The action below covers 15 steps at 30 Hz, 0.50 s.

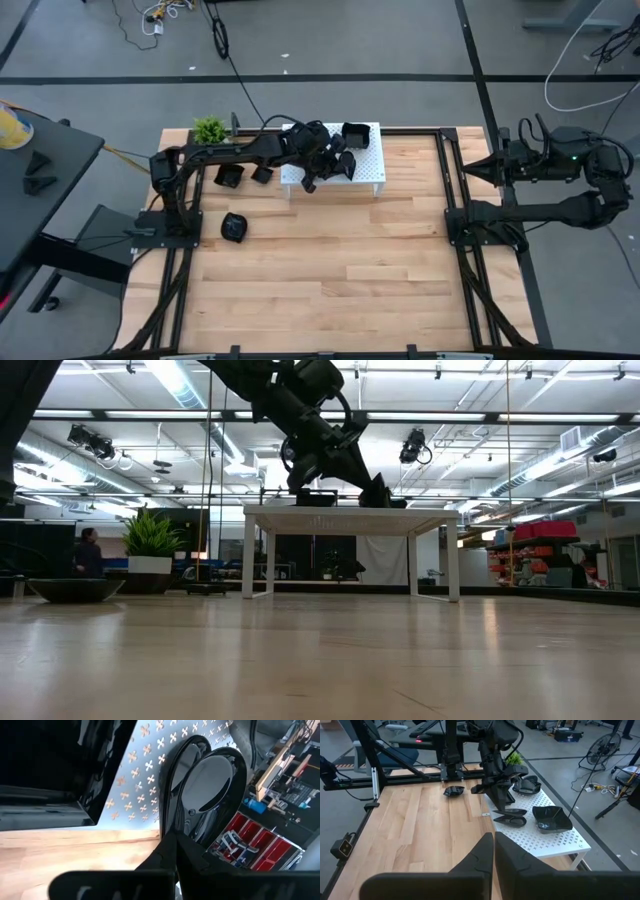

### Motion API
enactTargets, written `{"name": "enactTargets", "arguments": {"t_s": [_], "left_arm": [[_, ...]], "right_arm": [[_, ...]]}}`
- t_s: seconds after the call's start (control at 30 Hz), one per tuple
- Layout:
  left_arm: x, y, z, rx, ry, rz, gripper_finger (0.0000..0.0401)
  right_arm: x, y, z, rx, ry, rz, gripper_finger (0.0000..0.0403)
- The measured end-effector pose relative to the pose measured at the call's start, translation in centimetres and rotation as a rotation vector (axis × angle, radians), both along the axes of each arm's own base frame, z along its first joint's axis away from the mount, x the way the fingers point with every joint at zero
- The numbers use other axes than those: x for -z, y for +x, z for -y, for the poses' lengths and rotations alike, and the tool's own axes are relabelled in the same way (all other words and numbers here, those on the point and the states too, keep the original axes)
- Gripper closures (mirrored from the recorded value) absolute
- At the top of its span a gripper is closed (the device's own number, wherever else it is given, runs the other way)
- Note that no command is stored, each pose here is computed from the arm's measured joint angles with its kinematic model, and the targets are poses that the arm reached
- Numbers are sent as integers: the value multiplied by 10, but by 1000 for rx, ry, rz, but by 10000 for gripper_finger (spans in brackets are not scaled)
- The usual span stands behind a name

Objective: Pick & Place Mini shaped plates
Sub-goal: Stack the drop-shaped plate on top of the drop-shaped plate on the shelf

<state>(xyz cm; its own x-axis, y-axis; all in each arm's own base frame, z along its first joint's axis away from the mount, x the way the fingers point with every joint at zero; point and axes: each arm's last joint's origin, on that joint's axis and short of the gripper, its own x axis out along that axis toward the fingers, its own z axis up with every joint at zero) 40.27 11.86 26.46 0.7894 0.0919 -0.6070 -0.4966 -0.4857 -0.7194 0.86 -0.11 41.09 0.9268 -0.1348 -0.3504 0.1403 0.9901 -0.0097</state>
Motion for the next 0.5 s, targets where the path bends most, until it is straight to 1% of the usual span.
{"name": "enactTargets", "arguments": {"t_s": [0.5], "left_arm": [[0, 0, 0, 10, 6, -1, 399]], "right_arm": [[0, 0, 0, 0, 0, 0, 383]]}}
